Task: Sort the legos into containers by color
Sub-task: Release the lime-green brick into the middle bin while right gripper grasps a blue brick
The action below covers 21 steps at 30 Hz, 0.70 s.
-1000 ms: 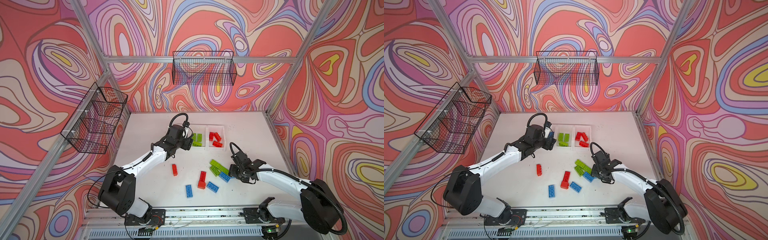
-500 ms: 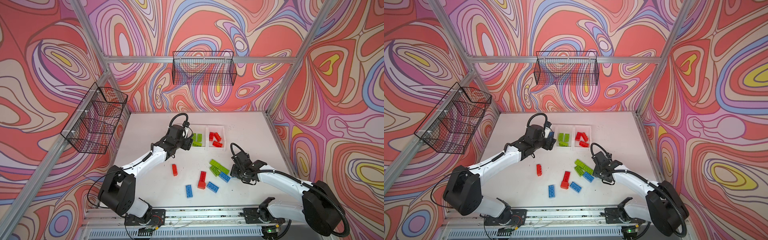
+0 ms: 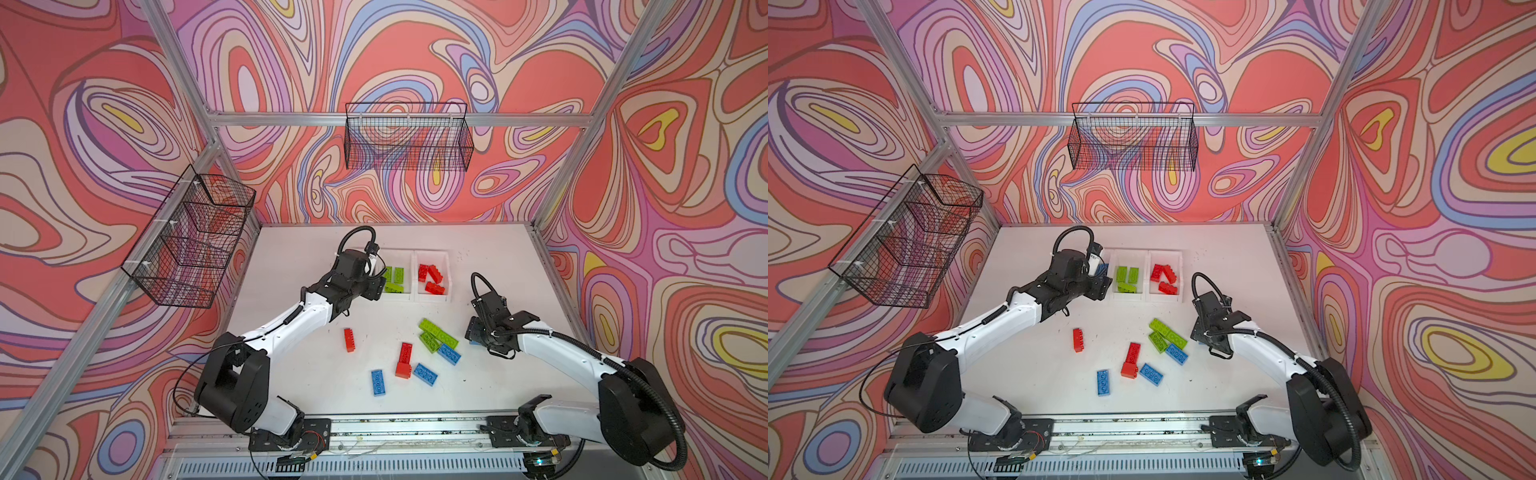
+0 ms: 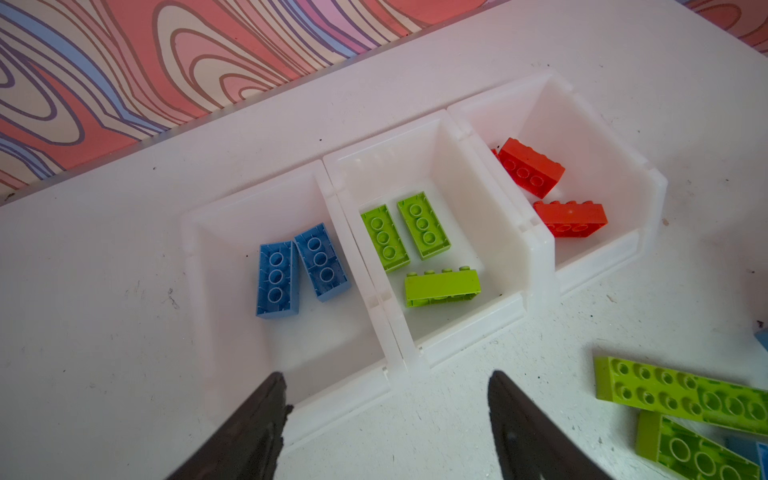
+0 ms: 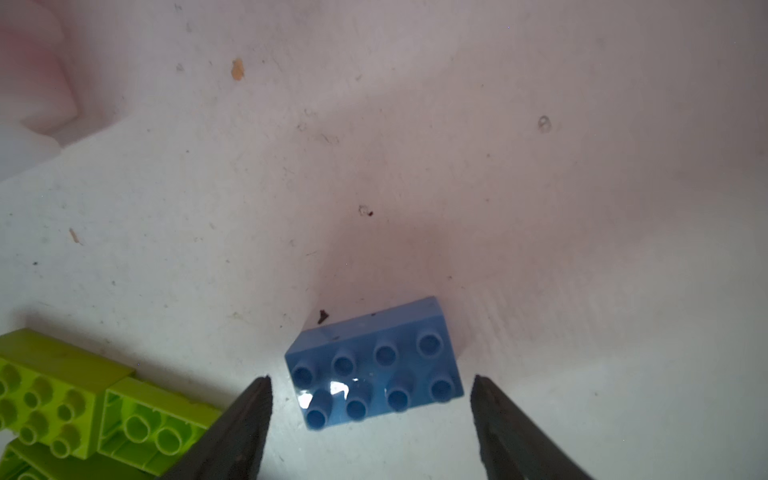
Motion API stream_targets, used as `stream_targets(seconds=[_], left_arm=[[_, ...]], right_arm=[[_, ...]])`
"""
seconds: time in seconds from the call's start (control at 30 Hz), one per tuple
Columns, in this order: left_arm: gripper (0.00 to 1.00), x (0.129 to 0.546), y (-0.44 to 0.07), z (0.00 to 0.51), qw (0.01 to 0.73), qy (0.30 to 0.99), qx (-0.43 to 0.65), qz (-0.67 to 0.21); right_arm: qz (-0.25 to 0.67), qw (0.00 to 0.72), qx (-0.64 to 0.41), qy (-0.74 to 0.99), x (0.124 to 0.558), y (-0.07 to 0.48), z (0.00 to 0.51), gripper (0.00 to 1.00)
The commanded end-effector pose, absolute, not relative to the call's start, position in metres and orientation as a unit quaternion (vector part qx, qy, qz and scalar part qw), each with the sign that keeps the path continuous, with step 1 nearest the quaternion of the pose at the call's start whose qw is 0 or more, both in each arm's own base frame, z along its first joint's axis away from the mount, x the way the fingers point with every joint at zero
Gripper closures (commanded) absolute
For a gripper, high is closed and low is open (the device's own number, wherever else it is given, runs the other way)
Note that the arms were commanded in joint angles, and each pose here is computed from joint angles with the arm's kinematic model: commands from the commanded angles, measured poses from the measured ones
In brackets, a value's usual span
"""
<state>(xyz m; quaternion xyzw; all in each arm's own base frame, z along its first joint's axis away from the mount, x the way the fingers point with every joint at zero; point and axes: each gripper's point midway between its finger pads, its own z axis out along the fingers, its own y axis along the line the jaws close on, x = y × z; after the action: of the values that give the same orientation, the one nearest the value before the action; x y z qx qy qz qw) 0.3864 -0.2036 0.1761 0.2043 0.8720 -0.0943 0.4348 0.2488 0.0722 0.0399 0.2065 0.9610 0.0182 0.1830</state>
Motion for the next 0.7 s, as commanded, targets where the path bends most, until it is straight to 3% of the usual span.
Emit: stream_targets(seconds=[0.0, 0.5, 0.67], left_arm=[[0.21, 0.384, -0.202, 0.183, 0.441, 0.869, 0.199, -0.099], [0.22, 0.384, -0.201, 0.182, 0.438, 0.872, 0.198, -0.097], [0.22, 0.38, -0.199, 0.176, 0.429, 0.877, 0.195, -0.096]], right_arm=[[0.028, 0.176, 0.197, 0.964, 0.247, 0.076, 0.035, 0.18], [-0.028, 0.169, 0.134, 0.976, 0.259, 0.068, 0.024, 0.18], [-0.026, 0.172, 0.126, 0.977, 0.264, 0.07, 0.023, 0.28]])
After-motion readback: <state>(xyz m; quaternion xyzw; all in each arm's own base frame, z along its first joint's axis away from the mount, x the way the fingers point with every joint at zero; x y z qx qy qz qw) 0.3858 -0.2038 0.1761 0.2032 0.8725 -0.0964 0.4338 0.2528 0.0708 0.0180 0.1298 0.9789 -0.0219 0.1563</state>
